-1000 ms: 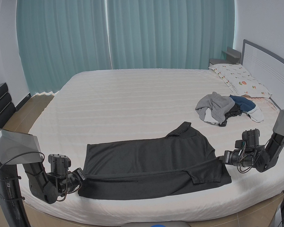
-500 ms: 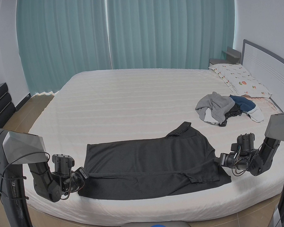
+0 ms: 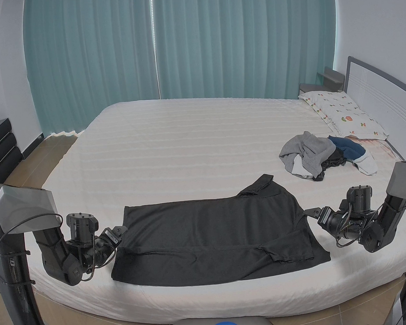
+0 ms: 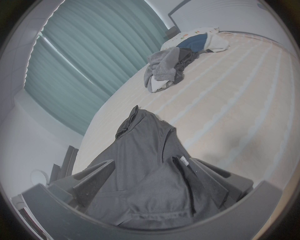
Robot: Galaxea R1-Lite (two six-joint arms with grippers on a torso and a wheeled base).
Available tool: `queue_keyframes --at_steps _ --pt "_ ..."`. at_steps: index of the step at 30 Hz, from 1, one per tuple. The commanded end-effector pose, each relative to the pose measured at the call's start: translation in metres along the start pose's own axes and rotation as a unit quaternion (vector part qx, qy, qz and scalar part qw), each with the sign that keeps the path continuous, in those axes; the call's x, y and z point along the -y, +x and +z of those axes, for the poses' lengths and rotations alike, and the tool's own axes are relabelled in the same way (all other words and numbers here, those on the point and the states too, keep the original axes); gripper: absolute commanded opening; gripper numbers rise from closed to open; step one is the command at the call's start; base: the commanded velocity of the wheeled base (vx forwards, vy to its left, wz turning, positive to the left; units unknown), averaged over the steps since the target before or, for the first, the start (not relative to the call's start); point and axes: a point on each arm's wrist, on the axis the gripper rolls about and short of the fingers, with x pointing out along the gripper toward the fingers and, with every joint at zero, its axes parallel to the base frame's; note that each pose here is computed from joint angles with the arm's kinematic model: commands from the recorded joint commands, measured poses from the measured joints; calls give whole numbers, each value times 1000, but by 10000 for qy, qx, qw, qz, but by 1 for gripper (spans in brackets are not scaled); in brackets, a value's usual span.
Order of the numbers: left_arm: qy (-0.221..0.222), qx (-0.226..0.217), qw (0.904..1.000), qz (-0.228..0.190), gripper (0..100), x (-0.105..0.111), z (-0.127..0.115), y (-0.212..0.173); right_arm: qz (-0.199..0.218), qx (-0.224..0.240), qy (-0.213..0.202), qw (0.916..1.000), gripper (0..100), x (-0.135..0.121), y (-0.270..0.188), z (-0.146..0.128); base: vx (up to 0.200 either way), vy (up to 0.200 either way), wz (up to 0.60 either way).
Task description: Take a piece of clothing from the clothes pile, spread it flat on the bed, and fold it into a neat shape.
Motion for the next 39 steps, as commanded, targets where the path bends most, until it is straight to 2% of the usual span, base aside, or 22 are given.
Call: queue_keyframes --at_steps 1,4,8,12,17,22,30,34,39 --pt "-93 75 9992 -369 100 2 7 -26 71 -104 340 9993 100 -9 -36 -10 0 0 0" --pt "-174 -44 9987 -486 100 -6 9 -32 53 -308 646 9974 100 -10 -45 -24 0 0 0" --pt "-297 -480 9967 -582 100 -18 8 -37 14 -610 1260 9902 100 -12 -51 -39 50 0 0" --pt "-301 -553 9965 -556 100 -20 6 -37 -106 -808 1506 9852 100 -8 -45 -47 200 0 0" --pt "-262 -612 9964 -534 100 -21 3 -35 -275 -1042 1592 9813 100 3 -44 -58 160 0 0" --pt "-142 -746 9950 -647 100 -13 -5 -36 14 -1090 1602 9810 100 6 -45 -62 0 0 0" --pt "45 -807 9928 -882 100 5 -6 -50 157 -1005 1541 9828 100 11 -48 -71 0 0 0" --pt "149 -1000 9910 -879 100 14 -12 -57 230 -962 1505 9837 100 13 -48 -74 0 0 0" --pt "530 -1420 9851 -818 100 18 -34 -49 290 -918 1473 9844 100 15 -49 -78 0 0 0"
